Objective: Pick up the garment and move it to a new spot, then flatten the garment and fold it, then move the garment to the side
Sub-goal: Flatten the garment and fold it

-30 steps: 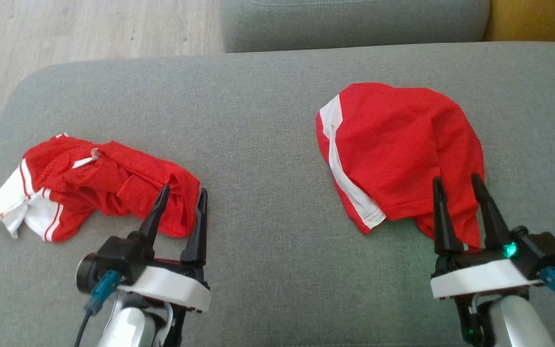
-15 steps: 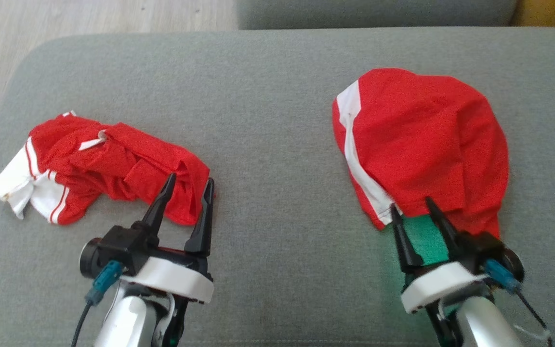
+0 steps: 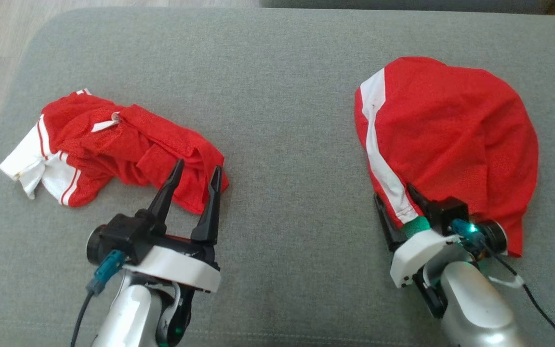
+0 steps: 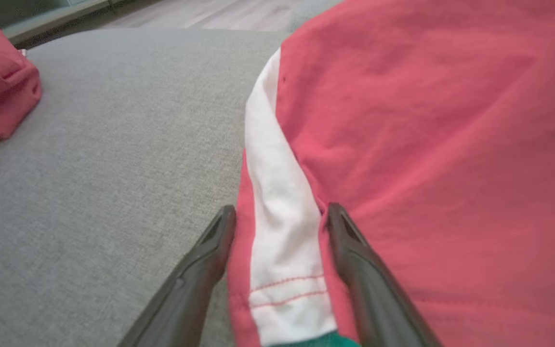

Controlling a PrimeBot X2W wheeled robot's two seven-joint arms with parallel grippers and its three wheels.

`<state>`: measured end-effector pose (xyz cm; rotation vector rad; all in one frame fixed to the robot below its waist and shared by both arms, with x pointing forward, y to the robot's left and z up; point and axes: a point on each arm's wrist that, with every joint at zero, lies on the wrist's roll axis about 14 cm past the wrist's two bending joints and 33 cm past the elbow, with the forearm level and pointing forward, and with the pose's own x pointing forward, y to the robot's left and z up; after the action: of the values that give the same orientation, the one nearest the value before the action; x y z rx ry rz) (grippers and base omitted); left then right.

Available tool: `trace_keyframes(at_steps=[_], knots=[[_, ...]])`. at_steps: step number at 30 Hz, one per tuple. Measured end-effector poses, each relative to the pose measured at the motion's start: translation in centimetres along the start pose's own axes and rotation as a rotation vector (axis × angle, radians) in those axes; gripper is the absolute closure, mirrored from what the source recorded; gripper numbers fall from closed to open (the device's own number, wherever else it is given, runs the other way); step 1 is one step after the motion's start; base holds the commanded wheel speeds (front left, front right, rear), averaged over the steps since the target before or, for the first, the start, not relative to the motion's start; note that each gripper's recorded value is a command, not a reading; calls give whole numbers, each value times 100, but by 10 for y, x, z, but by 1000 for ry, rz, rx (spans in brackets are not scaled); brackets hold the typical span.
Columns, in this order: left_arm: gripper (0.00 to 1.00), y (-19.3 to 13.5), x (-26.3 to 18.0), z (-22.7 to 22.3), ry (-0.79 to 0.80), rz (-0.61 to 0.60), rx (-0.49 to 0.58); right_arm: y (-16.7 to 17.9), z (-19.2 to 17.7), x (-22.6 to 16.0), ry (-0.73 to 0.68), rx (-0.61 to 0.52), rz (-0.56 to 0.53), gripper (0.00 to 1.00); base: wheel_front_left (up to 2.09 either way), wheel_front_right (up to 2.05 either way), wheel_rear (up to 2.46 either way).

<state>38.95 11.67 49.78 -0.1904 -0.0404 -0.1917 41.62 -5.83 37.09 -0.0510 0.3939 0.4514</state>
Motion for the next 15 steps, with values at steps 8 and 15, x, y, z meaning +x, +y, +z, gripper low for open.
trace_keyframes(at_steps=[8,15], knots=[[0,-2,4,4,-13,-5,-2,-2,3,-3,-5,-20,3,100,0,0,0],[0,-23,10,12,-42,-67,-8,-28,-5,-36,-15,-14,-104,100,0,0,0]])
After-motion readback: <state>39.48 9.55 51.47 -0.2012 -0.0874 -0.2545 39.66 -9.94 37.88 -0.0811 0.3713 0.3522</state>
